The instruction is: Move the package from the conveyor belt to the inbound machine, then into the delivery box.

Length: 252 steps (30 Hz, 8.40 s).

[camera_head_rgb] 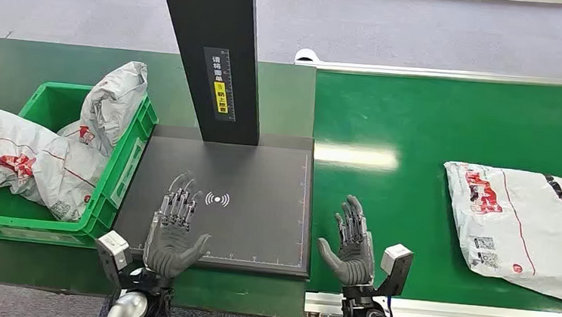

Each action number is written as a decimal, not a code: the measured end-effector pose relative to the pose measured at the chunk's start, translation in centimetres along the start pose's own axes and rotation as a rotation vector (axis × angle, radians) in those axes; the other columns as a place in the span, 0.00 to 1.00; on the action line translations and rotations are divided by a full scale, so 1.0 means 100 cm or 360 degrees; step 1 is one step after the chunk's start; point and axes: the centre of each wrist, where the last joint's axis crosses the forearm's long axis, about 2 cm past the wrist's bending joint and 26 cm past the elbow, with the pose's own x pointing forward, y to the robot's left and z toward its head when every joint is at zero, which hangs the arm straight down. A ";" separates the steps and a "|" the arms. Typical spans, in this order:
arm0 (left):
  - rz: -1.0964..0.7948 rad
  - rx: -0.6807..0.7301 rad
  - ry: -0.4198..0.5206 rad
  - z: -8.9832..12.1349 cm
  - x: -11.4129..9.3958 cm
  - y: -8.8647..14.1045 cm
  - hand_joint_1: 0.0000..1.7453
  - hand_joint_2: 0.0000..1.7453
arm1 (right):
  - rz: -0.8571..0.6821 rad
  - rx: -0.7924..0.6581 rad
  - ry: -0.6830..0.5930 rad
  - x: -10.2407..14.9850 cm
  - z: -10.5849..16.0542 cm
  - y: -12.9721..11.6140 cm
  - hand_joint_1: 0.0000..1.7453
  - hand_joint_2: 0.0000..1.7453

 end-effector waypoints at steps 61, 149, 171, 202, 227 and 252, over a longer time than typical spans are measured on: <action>-0.0002 0.0186 0.0027 0.016 -0.003 0.008 0.00 1.00 | 0.0225 0.0104 0.0015 -0.002 -0.014 0.028 0.00 1.00; -0.0751 0.0289 -0.0401 -0.018 0.082 0.054 0.00 1.00 | 0.1590 0.0065 -0.0293 0.128 -0.148 0.007 1.00 1.00; -0.0952 0.0361 -0.0789 -0.053 0.151 0.098 0.00 1.00 | 0.1409 0.0755 -0.0187 0.069 -0.137 0.116 1.00 1.00; -0.0877 0.0047 -0.0152 -0.104 0.062 0.126 0.00 1.00 | 0.0492 0.0859 -0.0634 0.102 -0.143 0.105 0.00 1.00; -0.1363 -0.0541 0.0661 -0.090 0.013 0.113 0.00 1.00 | 0.0490 0.0384 -0.0711 0.114 -0.111 0.029 0.00 1.00; -0.0860 -0.0523 0.0221 -0.087 0.031 0.108 0.99 1.00 | 0.0435 0.0234 -0.0651 0.107 -0.099 0.004 0.00 1.00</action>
